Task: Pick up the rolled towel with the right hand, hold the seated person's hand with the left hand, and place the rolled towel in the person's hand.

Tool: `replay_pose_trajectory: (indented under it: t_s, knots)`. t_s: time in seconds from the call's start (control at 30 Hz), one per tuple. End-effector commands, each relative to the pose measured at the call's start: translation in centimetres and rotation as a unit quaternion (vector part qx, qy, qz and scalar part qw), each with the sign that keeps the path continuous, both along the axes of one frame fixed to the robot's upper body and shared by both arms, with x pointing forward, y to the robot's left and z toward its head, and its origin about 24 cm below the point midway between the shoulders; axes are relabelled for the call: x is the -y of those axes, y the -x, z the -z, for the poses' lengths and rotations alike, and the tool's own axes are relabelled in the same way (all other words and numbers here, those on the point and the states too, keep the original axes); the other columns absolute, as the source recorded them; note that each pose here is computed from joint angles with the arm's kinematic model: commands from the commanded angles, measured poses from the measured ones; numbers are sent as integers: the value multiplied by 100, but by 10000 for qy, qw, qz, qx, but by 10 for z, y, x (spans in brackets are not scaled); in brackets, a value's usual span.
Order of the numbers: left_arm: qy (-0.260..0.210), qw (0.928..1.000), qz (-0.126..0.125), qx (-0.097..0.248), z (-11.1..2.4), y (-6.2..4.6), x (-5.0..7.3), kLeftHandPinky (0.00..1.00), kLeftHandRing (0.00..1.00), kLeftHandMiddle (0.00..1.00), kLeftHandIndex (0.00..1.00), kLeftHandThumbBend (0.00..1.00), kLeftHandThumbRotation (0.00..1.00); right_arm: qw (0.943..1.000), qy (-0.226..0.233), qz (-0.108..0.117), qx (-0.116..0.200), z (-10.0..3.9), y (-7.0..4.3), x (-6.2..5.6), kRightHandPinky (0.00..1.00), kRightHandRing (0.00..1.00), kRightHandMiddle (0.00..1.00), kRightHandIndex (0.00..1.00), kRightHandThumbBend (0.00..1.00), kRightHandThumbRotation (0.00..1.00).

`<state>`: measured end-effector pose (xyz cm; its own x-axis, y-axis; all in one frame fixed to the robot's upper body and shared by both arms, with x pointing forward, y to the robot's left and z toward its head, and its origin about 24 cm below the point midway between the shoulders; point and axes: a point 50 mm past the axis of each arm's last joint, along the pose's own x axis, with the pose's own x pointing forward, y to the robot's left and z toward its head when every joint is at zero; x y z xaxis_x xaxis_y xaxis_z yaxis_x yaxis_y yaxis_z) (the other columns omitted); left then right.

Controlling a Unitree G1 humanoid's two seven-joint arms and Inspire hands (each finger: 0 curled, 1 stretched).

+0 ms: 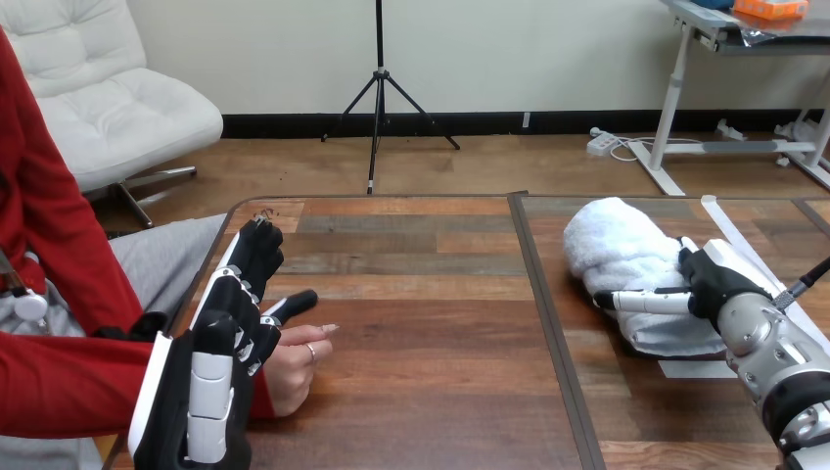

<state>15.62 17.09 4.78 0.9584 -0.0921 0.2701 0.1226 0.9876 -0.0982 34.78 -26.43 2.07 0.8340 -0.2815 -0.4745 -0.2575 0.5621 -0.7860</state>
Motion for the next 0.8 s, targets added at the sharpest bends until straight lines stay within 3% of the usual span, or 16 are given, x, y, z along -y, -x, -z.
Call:
replay_pose_trajectory:
  t_s: [0.0, 0.1, 0.47, 0.77]
  knots:
    - [152, 9990, -42, 422, -14, -6, 3, 75, 96, 95, 92, 80, 98, 9998, 10, -58, -169, 3, -3, -15, 76, 89, 92, 94, 100, 39]
    - [141, 9988, -44, 465, -15, -6, 2, 73, 96, 95, 92, 79, 97, 9999, 37, -4, -162, 5, -3, -15, 76, 89, 92, 93, 100, 33]
    - [77, 9985, -148, 524, -18, -6, -1, 69, 95, 93, 90, 77, 96, 9991, 409, -31, -117, 8, 0, -16, 45, 59, 65, 66, 98, 11]
    - [-6, 9981, -112, 611, -18, -6, -4, 71, 95, 93, 89, 73, 96, 9981, 597, -105, -79, 10, 1, -16, 39, 50, 55, 53, 93, 2]
